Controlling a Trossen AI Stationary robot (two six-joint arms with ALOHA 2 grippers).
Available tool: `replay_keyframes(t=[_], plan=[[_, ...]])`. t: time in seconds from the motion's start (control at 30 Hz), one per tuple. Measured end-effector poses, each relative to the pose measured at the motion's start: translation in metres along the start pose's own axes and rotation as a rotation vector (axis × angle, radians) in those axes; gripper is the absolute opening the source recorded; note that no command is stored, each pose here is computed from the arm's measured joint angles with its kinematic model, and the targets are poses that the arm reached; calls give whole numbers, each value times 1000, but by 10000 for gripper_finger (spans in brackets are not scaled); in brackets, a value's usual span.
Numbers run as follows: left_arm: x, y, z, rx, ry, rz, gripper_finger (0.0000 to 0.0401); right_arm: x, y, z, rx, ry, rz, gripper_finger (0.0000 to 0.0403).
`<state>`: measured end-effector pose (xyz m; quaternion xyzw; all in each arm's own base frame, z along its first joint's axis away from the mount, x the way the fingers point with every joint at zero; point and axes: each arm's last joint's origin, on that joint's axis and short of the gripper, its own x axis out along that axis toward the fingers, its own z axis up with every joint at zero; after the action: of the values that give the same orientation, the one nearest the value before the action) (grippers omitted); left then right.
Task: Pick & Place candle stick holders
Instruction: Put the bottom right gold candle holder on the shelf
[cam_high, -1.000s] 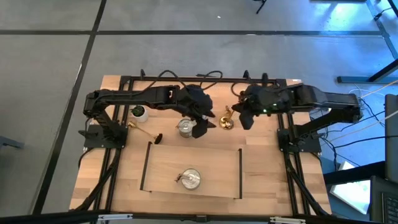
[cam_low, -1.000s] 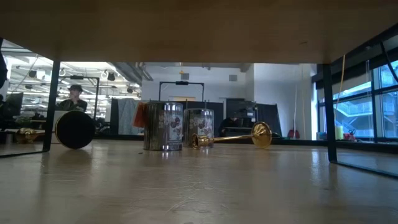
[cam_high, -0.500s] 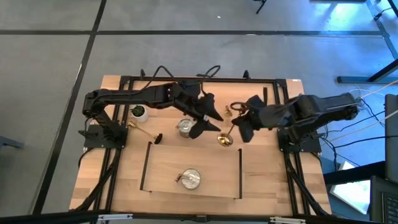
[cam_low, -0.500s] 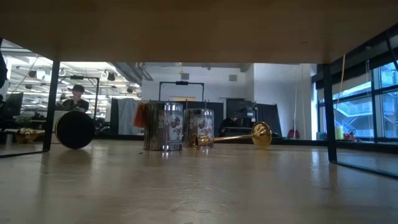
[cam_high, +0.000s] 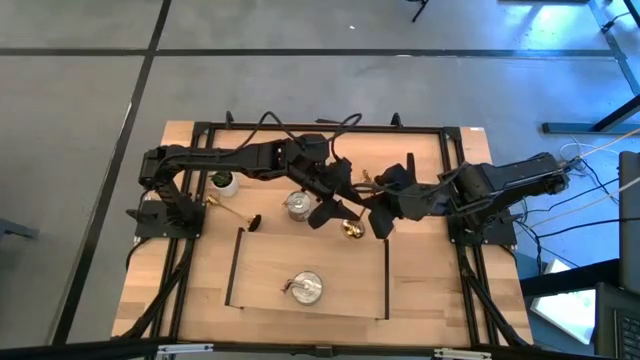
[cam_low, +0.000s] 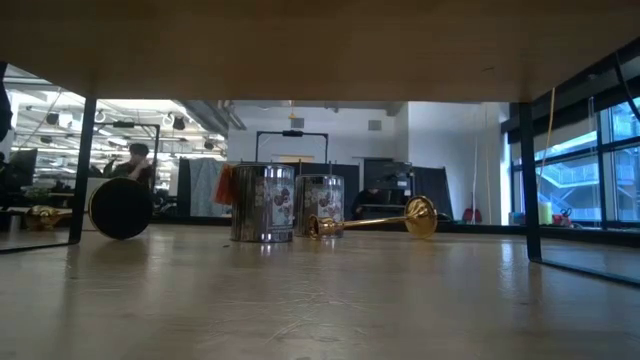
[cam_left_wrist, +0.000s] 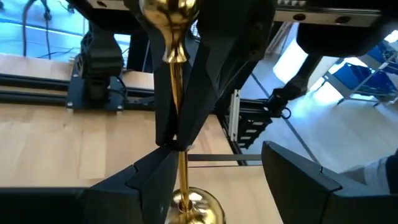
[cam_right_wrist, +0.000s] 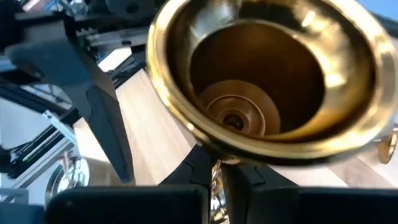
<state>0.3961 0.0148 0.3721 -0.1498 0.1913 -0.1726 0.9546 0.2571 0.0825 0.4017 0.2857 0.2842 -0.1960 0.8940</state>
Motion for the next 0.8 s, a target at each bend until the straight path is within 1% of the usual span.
replay_keyframes(t=[0.07,0.13,0.23,0.4,0.47,0.57,0.8], plan=[[0,1,0,0,-4,10,228,-3,1,1,-3,-13,-4,15],[0,2,0,-2,-6,29,228,-7,4,5,10,-41,15,15],[6,7,-3,-31,1,38,227,-11,6,7,8,-50,25,15],[16,9,-6,-55,-9,28,211,-12,6,8,0,-60,27,15],[18,8,-4,-41,-28,18,200,-12,6,7,-3,-58,26,15],[19,9,-6,-46,-19,16,179,-12,6,7,-4,-57,25,15],[19,9,-6,-41,-15,12,117,-12,5,7,-7,-64,10,15]])
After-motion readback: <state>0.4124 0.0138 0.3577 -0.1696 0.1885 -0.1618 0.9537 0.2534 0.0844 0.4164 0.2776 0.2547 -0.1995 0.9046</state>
